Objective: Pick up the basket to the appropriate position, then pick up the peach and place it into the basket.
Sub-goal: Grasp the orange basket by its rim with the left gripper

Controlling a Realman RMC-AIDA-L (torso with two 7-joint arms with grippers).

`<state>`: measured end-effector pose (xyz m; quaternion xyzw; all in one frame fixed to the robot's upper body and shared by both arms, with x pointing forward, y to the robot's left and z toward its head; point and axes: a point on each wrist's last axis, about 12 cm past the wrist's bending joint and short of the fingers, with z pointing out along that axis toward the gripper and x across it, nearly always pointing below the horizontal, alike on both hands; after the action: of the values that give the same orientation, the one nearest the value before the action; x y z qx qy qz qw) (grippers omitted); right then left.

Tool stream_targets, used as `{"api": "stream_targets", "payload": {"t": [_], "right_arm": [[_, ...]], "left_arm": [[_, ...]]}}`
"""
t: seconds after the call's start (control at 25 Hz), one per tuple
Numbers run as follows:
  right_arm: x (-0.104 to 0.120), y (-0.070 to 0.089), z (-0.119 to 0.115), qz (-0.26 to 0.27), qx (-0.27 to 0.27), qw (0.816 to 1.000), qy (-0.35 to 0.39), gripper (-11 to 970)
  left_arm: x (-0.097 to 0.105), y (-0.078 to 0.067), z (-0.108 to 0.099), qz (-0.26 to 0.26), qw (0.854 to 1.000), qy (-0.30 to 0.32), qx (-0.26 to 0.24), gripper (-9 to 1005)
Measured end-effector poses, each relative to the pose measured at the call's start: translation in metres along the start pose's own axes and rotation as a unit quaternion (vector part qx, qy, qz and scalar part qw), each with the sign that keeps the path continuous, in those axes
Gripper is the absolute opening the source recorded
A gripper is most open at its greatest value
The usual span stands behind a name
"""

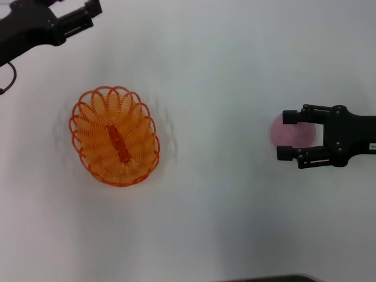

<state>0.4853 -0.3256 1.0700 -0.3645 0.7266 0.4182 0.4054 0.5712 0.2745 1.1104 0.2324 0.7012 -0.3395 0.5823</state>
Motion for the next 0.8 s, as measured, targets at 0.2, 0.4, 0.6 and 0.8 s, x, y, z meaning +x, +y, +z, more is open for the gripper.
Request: {"api": "stream_targets", "payload": {"t": [0.2,0.4,0.6,0.8], "right_arm": [[0.0,0.0,0.0,0.0,0.0,1.0,0.001,944],[0.002,0.001,0.0,0.002,-0.001,1.0,0.003,944],[0.002,0.001,-0.001,0.002,-0.001,1.0,0.004,944],[0.001,0.001,0.0,0.001,-0.001,1.0,0.003,944]], "left_arm": [[-0.02,0.001,0.012,-0.009,0.995,0.094,-0.003,819],[-0.055,-0.003,0.016,0.0,0.986,0.164,-0.011,811],[-0.08,-0.011,0.028,0.03,0.965,0.259,-0.007,802],[-0.1,-0.019,0.049,0.048,0.932,0.358,-0.004,794]]}}
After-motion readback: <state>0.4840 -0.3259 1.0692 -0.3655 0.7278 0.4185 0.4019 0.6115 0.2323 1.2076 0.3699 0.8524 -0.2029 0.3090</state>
